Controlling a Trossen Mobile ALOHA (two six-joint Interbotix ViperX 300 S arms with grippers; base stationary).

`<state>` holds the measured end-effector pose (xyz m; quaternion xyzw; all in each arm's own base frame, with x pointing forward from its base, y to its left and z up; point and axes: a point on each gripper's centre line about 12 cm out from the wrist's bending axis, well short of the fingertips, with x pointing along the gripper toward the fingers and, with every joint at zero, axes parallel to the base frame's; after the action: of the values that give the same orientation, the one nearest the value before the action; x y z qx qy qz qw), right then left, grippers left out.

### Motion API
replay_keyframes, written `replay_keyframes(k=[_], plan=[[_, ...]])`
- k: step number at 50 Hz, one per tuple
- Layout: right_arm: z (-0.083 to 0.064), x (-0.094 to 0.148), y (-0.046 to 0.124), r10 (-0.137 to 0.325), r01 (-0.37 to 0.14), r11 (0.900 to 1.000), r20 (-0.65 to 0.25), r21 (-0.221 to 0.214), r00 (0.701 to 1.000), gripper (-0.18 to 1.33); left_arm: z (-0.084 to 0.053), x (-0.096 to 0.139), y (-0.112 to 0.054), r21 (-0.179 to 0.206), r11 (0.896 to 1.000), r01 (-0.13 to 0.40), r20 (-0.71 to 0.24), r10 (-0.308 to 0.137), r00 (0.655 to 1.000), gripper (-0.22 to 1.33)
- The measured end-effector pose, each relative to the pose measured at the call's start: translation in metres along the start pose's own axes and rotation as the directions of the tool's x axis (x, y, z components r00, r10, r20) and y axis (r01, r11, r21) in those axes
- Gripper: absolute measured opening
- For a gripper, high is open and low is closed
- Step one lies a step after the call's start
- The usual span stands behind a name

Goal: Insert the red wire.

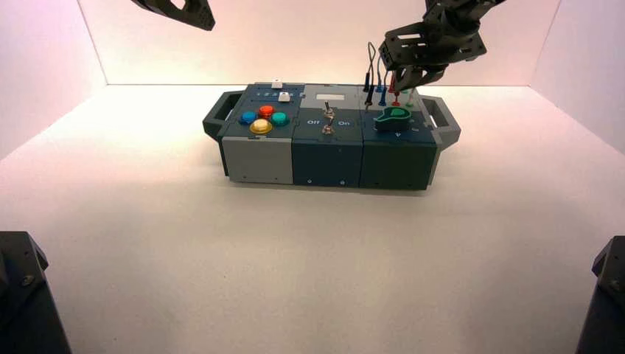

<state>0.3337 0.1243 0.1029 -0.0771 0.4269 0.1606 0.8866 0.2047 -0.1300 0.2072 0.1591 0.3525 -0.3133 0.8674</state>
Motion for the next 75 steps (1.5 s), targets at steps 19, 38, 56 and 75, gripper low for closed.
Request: replay_keyframes(k=[19,38,56,75], plan=[[-0.003,0.003,0.000,0.000,0.000,1.0000,-0.011,0.000,1.000,0.06,0.000,-0.001,0.000,0.002,1.000,-0.001,0.003,0.001,1.000,-0.16],[-0.013,0.003,0.000,0.000,0.000,1.0000,-0.028,0.000,1.000,0.06,0.001,-0.002,0.000,0.002,1.000,-0.002,0.007,0.002,1.000,-0.16],[-0.018,0.006,0.000,-0.001,0.001,1.0000,-0.041,-0.001,0.999,0.06,0.000,-0.003,0.000,0.003,1.000,-0.003,0.012,0.003,1.000,-0.16],[-0.014,0.005,0.000,0.003,-0.004,1.0000,-0.110,-0.004,0.994,0.06,0.001,-0.006,0.000,0.004,1.000,-0.005,0.024,0.005,1.000,-0.16]])
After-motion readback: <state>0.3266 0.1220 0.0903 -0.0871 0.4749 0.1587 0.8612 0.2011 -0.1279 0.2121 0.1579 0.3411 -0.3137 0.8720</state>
